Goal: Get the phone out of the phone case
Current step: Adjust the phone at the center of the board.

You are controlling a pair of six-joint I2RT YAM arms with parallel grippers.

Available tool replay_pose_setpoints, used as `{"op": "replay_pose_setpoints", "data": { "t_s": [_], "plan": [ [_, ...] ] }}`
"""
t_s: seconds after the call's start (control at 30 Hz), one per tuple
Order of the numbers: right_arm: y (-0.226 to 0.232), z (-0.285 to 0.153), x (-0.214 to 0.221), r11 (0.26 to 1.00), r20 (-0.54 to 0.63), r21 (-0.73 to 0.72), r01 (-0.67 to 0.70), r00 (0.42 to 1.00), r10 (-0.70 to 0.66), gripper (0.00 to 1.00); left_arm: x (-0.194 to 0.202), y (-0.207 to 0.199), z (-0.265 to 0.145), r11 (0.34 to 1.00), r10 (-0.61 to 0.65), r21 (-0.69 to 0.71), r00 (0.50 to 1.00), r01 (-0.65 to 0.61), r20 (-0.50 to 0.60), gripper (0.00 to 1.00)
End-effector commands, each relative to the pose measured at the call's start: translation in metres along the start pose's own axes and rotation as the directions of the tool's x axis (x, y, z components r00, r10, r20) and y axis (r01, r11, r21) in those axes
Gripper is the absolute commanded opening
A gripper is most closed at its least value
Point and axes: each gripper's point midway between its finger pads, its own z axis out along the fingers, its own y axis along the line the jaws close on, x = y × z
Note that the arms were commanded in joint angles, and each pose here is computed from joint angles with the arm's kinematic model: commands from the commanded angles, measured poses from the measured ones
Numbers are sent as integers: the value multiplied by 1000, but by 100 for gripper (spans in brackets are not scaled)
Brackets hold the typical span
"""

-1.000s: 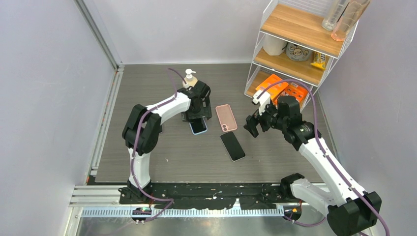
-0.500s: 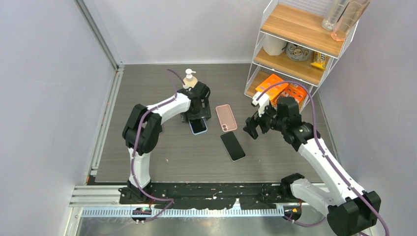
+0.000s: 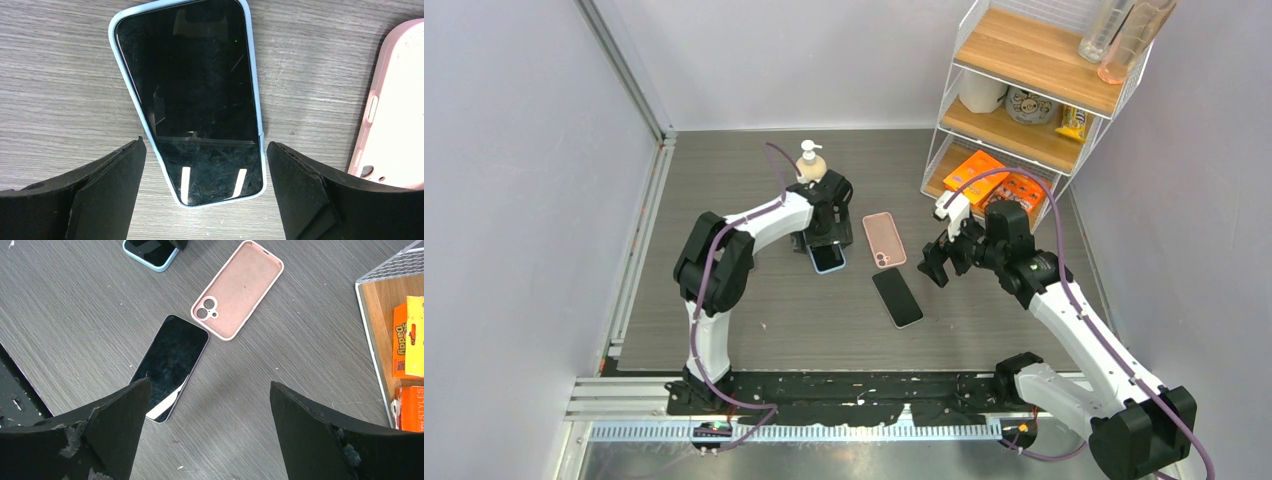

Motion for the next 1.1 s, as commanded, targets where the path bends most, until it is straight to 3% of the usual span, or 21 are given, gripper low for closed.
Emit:
{"op": "replay_pose_setpoints", "data": {
  "t_s": [0.0, 0.47, 0.77, 0.9, 1.07],
  "plan": [
    [0, 0, -8, 999, 36, -6, 34, 999, -34, 95, -7, -5, -2, 1000, -8, 7, 999, 8, 33, 100],
    [4, -4, -10, 999, 40, -22, 36, 999, -35, 95, 14, -1, -6, 1000, 7, -1, 1000, -7, -24, 91],
    [6, -5, -10, 999, 42, -29, 37, 998, -36, 95, 36, 5, 6, 1000, 9, 7, 997, -9, -72, 76],
    [6, -5, -9, 999, 38, -31, 36, 999, -35, 95, 40, 4, -1, 999, 11, 49, 998, -7, -62, 59],
    [5, -4, -9, 999, 40, -28, 37, 999, -36, 95, 48, 13, -12, 992, 98, 84, 995, -95, -29, 55]
  ]
}}
